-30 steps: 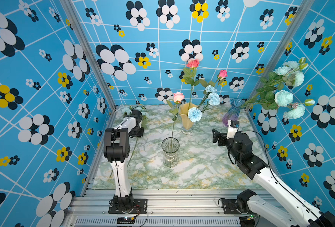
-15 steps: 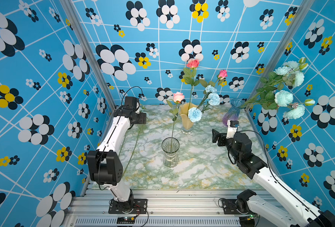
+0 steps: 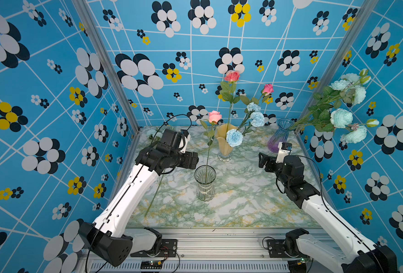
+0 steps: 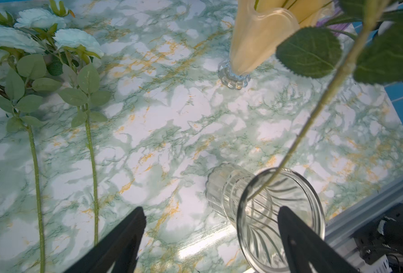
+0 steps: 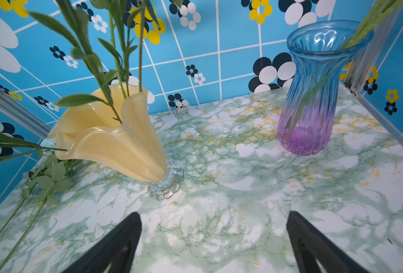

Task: Pick out blue flowers from the vase
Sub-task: Move the vase to the center of the board.

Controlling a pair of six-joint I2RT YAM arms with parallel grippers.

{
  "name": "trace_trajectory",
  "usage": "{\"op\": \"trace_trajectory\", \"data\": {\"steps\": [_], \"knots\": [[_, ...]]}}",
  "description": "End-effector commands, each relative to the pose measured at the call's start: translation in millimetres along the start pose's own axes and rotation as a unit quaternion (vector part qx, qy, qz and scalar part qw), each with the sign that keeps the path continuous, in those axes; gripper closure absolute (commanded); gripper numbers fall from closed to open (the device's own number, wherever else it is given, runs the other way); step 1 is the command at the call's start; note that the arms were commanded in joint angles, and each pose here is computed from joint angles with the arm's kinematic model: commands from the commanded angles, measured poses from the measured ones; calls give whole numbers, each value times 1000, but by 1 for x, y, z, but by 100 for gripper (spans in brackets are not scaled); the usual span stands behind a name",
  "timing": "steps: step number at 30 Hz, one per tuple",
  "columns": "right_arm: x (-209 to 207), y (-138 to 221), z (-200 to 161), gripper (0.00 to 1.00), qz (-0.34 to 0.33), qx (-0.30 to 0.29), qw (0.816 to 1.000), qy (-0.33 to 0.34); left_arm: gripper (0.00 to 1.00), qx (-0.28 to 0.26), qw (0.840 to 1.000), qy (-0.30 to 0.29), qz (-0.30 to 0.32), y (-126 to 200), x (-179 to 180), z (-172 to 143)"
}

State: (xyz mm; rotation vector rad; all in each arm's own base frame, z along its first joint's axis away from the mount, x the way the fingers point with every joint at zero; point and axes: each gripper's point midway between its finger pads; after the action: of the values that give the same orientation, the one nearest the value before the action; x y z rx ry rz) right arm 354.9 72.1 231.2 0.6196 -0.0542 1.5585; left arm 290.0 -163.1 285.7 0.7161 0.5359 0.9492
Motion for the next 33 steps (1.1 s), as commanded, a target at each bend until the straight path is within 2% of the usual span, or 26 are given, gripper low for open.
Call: {"op": "trace_trajectory", "data": {"steps": [1, 6, 11, 19, 27, 33], "knots": [[8, -7, -8, 1, 34, 19, 999, -27, 0, 40, 999, 14, -27, 7, -21, -25], [7, -7, -8, 1, 31, 18, 999, -28, 1, 82, 996, -1, -22, 10, -33, -38], [8, -9, -9, 1, 32, 24, 999, -26, 9, 119, 993, -6, 1, -3, -30, -49], [10, -14, -10, 1, 32, 34, 999, -24, 30, 159, 987, -3, 21, -32, -20, -38], [9, -15, -11, 2, 28, 37, 999, -24, 42, 214, 977, -7, -16, -52, -32, -42], [9, -15, -11, 2, 26, 37, 999, -24, 60, 240, 970, -5, -25, -62, -36, -51]]}}
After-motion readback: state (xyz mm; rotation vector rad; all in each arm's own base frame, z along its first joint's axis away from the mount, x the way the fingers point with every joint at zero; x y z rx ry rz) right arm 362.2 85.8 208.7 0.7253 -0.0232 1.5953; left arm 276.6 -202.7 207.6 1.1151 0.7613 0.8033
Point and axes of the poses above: each gripper's point midway between its finger pads, its own y axis back along the fingers, its own x axis along the line the jaws close on, z = x × y, and after that the axes turned 11 degrees about -y, right-handed
